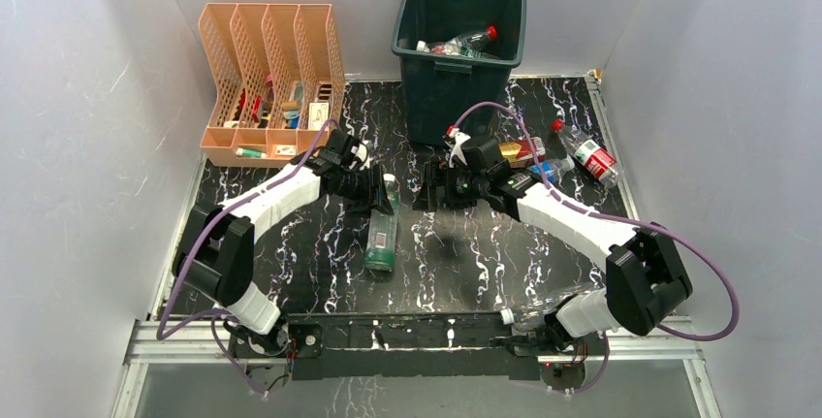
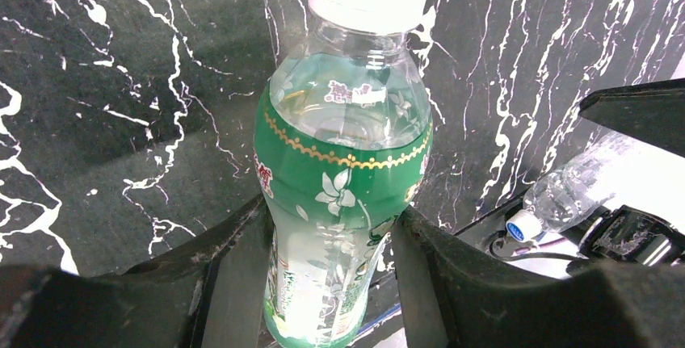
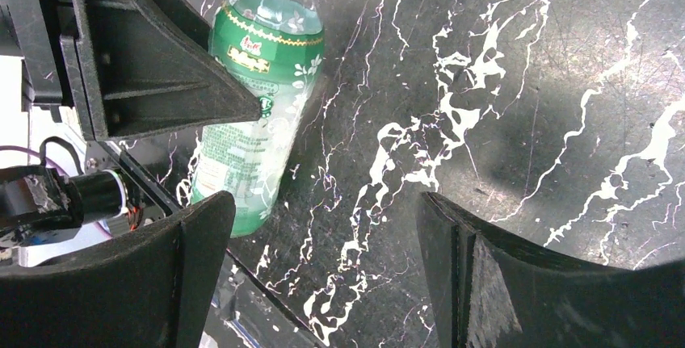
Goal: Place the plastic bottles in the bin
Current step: Pick up the plastic bottle at the center of the board.
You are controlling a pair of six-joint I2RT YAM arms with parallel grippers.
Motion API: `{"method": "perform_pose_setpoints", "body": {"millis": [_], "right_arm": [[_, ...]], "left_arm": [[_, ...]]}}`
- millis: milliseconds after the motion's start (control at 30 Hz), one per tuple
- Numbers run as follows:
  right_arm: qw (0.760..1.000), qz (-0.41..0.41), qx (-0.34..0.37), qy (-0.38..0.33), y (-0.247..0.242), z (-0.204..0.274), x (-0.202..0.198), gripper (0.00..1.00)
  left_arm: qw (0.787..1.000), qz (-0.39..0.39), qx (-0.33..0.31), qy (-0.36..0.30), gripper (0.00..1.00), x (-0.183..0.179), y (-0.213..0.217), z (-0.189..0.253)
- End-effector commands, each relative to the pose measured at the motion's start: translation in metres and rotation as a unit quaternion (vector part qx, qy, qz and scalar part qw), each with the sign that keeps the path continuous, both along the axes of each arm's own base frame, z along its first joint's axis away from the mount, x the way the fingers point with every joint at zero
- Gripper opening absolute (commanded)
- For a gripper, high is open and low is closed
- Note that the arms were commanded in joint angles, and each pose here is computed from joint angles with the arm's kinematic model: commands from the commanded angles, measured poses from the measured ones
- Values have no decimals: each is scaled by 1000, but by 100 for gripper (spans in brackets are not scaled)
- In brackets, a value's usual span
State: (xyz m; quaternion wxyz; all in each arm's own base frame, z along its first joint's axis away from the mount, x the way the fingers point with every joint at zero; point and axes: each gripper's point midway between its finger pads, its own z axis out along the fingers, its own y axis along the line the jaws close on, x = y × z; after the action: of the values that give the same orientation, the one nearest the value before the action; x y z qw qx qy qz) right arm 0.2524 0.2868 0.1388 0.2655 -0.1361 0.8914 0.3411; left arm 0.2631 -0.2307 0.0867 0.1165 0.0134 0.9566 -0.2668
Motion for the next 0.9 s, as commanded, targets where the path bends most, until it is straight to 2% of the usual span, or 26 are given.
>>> {"method": "perform_pose_setpoints", "body": {"millis": [0, 367, 867], "right_arm": [[999, 14, 24, -25, 7, 17, 0, 94], [999, 21, 28, -29, 5, 15, -4, 94], [994, 44, 95, -16, 15, 26, -24, 97]], "left_arm": [[999, -7, -33, -22, 26, 2, -11, 19], [997, -1, -66, -31, 26, 8, -27, 20], [992, 21, -113, -46, 26, 25, -50, 46]]}}
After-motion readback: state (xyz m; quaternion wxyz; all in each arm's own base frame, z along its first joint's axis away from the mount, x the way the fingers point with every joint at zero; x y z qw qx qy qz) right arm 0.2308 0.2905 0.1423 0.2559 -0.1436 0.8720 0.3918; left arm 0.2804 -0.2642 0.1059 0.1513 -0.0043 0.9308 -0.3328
